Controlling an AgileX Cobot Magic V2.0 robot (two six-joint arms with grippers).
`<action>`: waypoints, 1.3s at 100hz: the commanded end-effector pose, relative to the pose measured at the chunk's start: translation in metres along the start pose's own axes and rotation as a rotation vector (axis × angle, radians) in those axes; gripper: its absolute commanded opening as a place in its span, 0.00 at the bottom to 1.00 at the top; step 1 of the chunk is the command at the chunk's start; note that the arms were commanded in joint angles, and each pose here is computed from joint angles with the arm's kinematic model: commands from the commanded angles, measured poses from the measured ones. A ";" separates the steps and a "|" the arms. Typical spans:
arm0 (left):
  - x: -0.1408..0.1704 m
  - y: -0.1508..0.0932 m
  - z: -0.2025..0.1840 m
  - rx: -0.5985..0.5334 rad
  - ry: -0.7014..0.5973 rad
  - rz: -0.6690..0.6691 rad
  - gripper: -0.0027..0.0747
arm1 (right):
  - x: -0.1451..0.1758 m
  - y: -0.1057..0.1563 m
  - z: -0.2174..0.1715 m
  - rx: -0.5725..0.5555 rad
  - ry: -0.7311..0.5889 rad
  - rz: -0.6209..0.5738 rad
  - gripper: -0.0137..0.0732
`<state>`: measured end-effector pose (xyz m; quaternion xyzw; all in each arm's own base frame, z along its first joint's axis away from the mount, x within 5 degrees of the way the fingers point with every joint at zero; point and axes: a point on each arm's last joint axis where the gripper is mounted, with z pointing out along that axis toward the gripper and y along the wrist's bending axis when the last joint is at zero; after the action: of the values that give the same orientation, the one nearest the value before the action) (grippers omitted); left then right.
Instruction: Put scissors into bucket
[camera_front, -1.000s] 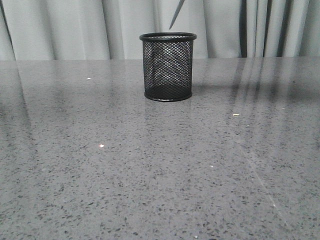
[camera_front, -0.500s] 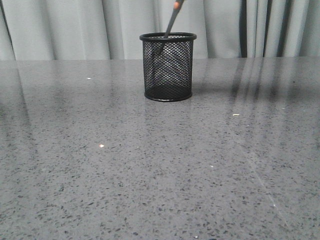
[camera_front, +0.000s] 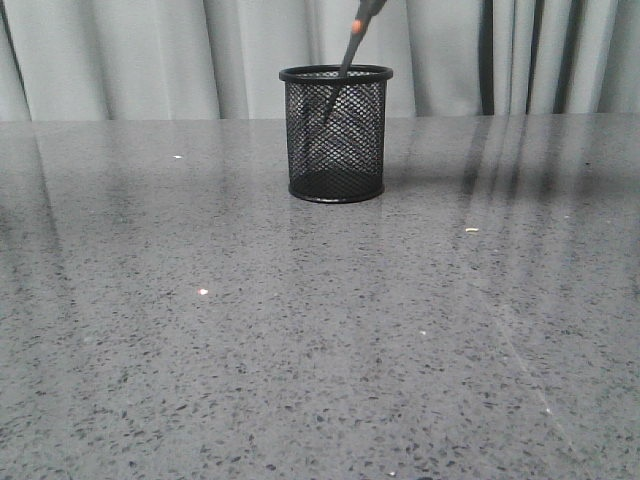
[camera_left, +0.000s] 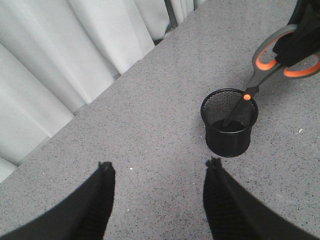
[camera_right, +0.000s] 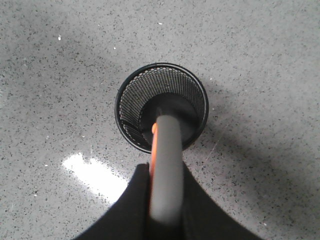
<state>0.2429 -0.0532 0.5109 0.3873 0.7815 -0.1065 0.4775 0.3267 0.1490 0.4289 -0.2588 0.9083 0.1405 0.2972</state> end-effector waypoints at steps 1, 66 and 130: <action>-0.013 -0.008 -0.018 -0.020 -0.096 0.005 0.52 | -0.002 0.005 -0.022 -0.006 -0.037 -0.010 0.11; -0.013 -0.008 -0.018 -0.020 -0.096 0.005 0.52 | -0.003 0.002 -0.006 -0.010 -0.005 -0.002 0.46; -0.013 -0.008 -0.018 -0.020 -0.096 0.005 0.52 | -0.011 0.007 -0.082 0.122 -0.203 -0.063 0.54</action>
<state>0.2429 -0.0532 0.5109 0.3873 0.7815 -0.1065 0.4775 0.3218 0.1395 0.4629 -0.2564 0.8905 0.1060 0.3607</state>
